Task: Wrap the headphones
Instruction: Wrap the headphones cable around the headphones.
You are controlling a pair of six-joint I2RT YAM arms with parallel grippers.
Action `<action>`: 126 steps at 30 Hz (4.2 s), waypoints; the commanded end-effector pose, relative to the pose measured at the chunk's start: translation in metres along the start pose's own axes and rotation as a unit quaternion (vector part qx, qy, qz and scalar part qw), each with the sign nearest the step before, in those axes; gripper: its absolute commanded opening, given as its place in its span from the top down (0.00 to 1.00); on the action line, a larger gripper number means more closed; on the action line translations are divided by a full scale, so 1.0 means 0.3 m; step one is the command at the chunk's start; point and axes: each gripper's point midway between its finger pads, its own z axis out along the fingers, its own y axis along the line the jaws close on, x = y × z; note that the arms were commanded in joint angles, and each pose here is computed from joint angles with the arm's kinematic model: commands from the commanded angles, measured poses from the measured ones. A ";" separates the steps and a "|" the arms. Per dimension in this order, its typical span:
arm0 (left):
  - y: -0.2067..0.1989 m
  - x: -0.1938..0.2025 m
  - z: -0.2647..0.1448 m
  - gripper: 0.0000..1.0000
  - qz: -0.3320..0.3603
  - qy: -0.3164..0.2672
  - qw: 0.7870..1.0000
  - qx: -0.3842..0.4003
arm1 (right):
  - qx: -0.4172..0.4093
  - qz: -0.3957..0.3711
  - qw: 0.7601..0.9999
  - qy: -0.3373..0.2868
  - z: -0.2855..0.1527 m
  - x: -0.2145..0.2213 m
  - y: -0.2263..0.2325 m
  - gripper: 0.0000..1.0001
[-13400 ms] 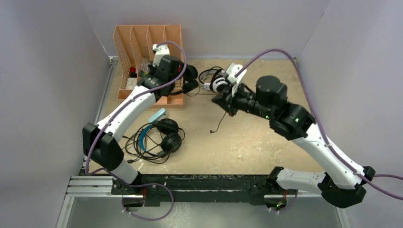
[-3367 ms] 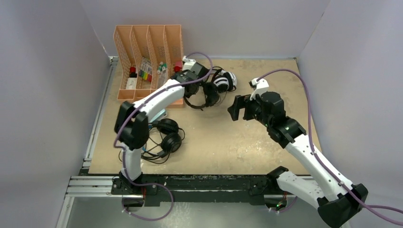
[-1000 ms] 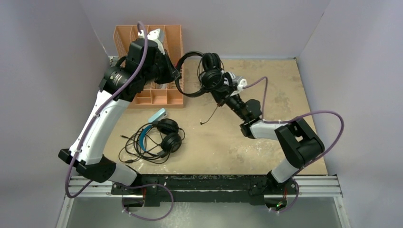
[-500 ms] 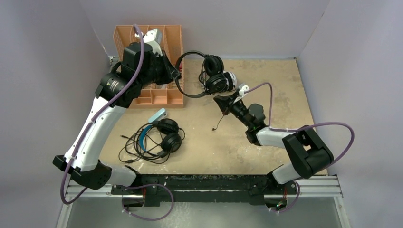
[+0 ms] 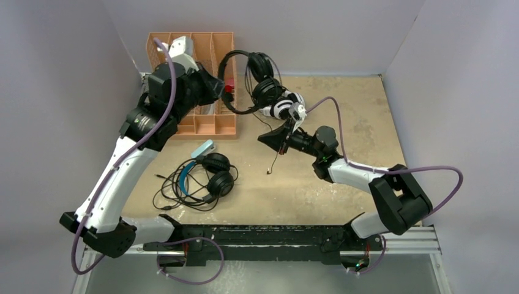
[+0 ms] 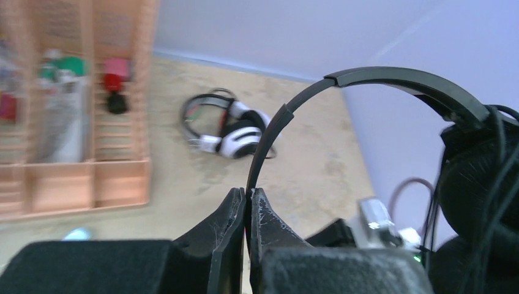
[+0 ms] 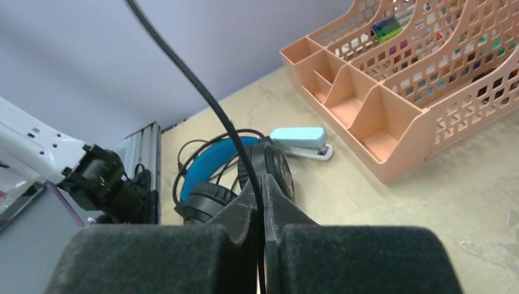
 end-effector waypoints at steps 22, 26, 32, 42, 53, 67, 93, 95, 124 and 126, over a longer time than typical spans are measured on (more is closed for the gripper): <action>-0.033 0.415 0.030 1.00 0.058 0.178 0.971 0.147 | 0.069 -0.075 0.986 -0.131 -0.081 -0.525 -0.236 1.00; -0.019 0.389 0.016 1.00 0.070 0.169 0.974 0.132 | 0.099 -0.095 0.982 -0.126 -0.098 -0.539 -0.270 1.00; 0.018 0.267 0.004 1.00 0.052 0.105 0.991 0.070 | 0.135 -0.104 0.982 -0.074 -0.109 -0.484 -0.328 1.00; 0.047 -0.048 0.043 1.00 -0.070 -0.069 0.994 -0.045 | 0.043 0.020 0.999 -0.020 -0.021 -0.217 -0.164 0.99; 0.187 -0.194 0.087 1.00 -0.020 -0.143 0.968 -0.207 | 0.060 0.064 0.996 0.028 -0.080 -0.084 -0.008 1.00; 0.230 -0.019 0.119 1.00 0.071 -0.015 0.979 -0.193 | 0.320 -0.023 0.945 0.069 -0.284 -0.207 -0.254 0.98; 0.380 0.315 0.254 1.00 0.282 0.082 0.917 -0.269 | 0.128 -0.216 0.957 0.146 -0.024 -0.585 0.153 0.95; 0.348 0.339 0.254 1.00 0.288 0.084 0.923 -0.240 | 0.154 -0.245 0.946 0.150 -0.012 -0.621 0.107 0.95; 0.237 0.334 0.153 1.00 0.216 0.079 0.962 -0.147 | 0.287 0.064 0.912 0.286 -0.211 0.088 -0.390 0.44; 0.236 0.337 0.150 1.00 0.216 0.080 0.962 -0.144 | 0.294 0.091 0.889 0.339 -0.233 0.226 -0.404 0.41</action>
